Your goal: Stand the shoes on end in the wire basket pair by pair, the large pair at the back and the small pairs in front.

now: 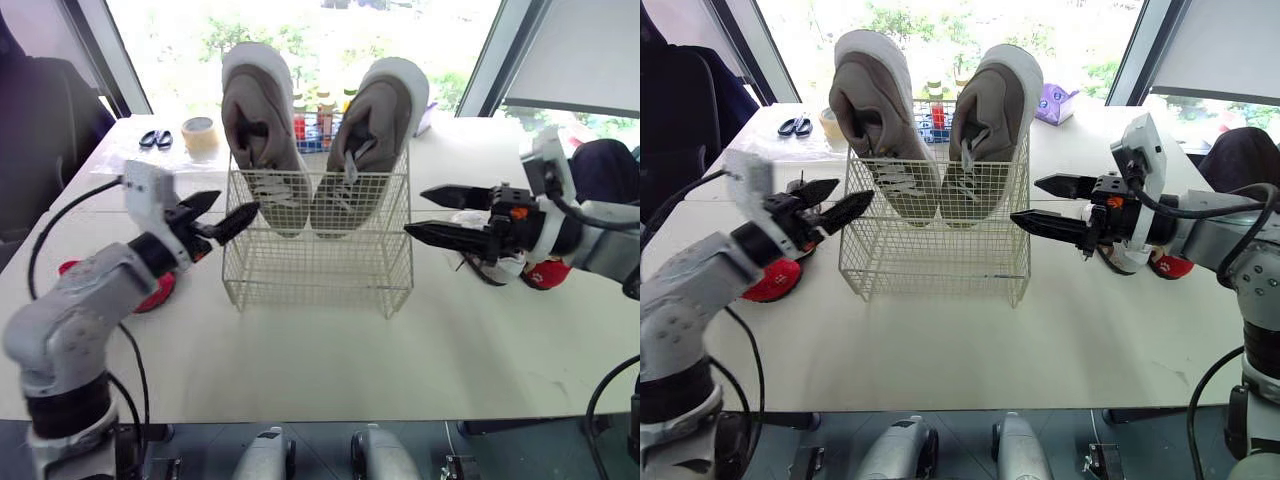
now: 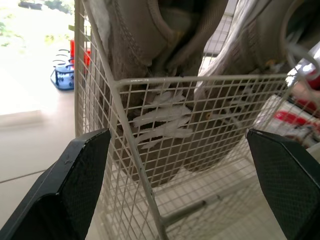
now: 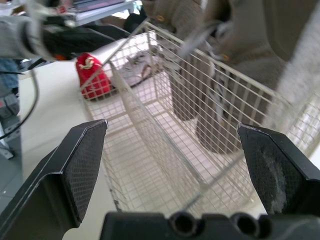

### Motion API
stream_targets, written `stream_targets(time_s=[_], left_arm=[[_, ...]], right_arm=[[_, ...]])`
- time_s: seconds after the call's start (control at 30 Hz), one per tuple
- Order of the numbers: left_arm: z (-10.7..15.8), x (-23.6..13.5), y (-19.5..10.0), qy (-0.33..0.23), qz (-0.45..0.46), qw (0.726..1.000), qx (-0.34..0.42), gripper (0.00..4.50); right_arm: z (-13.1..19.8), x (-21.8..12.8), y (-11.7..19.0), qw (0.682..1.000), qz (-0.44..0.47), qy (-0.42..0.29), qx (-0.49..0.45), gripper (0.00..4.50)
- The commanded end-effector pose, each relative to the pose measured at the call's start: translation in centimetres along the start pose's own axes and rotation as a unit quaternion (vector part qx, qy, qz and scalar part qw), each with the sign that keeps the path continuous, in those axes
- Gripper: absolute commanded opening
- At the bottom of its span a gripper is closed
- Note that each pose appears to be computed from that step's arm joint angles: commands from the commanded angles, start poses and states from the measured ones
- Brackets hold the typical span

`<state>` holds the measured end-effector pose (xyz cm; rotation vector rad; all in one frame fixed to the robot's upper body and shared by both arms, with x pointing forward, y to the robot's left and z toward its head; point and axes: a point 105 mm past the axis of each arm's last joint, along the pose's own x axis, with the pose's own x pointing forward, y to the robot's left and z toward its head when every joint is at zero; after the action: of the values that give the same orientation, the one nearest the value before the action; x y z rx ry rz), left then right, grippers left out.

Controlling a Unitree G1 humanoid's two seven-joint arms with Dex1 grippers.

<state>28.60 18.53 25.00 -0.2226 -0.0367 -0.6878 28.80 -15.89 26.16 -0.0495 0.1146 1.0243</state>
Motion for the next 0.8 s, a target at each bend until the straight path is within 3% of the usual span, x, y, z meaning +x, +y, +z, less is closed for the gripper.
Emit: stream_targets(time_s=[0.03,0.1,0.17,0.23,0.37,0.47,0.6,0.8], left_arm=[[1.6,-2.4,-1.2,0.016,-0.067,0.998,-0.008,4.43],[1.0,-2.3,-1.9,0.04,-0.075,0.996,0.008,4.43],[-0.4,-1.6,-3.2,0.065,-0.09,0.993,0.029,4.43],[-0.9,-1.1,-5.1,0.064,-0.135,0.989,0.005,4.43],[-1.2,-1.0,-8.1,0.078,-0.221,0.972,-0.02,4.43],[-1.9,-0.8,-9.5,0.095,-0.256,0.962,-0.028,4.43],[-4.6,-0.4,-10.8,0.141,-0.272,0.952,0.009,4.43],[-5.7,0.9,-11.3,0.121,-0.262,0.957,0.025,4.43]], right_arm=[[-0.9,-1.5,-1.6,0.998,-0.057,-0.008,0.0,4.5],[-2.0,-2.6,-3.0,0.994,-0.11,-0.017,0.001,4.5],[-2.1,-4.8,-5.2,0.976,-0.208,-0.069,-0.015,4.5],[-3.5,-6.3,-6.0,0.958,-0.276,-0.075,-0.025,4.5],[-5.6,-7.7,-5.6,0.938,-0.332,-0.094,0.025,4.5],[-6.1,-9.1,-5.8,0.922,-0.379,-0.082,-0.002,4.5],[-9.6,-10.5,-6.5,0.91,-0.413,-0.041,0.017,4.5],[-11.8,-10.7,-8.0,0.906,-0.42,-0.034,0.037,4.5]])
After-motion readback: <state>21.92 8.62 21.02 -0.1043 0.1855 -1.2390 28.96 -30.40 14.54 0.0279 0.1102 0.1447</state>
